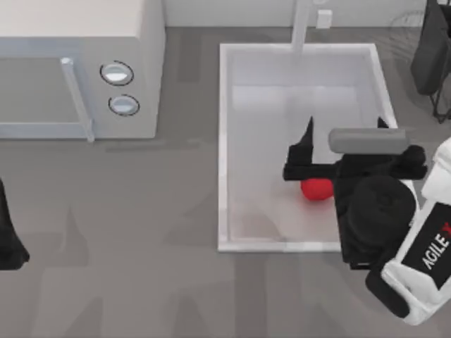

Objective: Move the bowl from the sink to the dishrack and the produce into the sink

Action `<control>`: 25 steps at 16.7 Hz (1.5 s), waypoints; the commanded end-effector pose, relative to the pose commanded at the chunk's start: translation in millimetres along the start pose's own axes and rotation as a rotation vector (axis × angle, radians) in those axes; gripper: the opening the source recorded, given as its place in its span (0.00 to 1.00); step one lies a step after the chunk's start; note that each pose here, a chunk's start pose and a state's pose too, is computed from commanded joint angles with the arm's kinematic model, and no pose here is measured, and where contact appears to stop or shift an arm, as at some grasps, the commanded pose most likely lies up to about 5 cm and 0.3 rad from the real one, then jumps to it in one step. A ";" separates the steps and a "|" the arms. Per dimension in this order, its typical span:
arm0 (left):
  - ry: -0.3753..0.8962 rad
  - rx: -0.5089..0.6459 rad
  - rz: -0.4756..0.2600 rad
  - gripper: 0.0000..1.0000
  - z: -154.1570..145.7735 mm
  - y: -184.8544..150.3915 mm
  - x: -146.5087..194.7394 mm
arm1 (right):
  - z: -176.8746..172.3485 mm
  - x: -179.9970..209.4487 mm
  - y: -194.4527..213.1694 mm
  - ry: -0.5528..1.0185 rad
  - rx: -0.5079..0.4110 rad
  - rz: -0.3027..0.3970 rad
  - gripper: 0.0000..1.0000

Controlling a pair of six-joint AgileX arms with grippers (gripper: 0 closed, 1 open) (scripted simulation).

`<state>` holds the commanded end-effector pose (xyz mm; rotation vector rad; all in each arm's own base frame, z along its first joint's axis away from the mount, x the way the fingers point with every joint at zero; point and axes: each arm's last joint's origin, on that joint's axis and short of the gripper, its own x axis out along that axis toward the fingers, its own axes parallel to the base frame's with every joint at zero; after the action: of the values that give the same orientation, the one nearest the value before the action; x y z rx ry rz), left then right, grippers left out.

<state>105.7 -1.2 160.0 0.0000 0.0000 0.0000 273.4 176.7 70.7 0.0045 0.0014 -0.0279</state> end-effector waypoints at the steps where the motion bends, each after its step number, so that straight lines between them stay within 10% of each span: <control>1: 0.000 0.000 0.000 1.00 0.0 0.0 0.0 | 7.8 2.0 -5.3 0.000 0.005 -0.013 1.00; 13: 0.000 0.000 0.000 1.00 0.0 0.0 0.0 | 141.6 -58.5 -137.5 -0.039 0.097 -0.172 1.00; 25: 0.000 0.000 0.000 1.00 0.0 0.0 0.0 | 98.7 -158.9 -182.0 -0.007 0.016 -0.008 1.00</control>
<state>105.7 -1.2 160.0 0.0000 0.0000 0.0000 109.6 -1.2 168.8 0.0201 -0.0058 -0.0363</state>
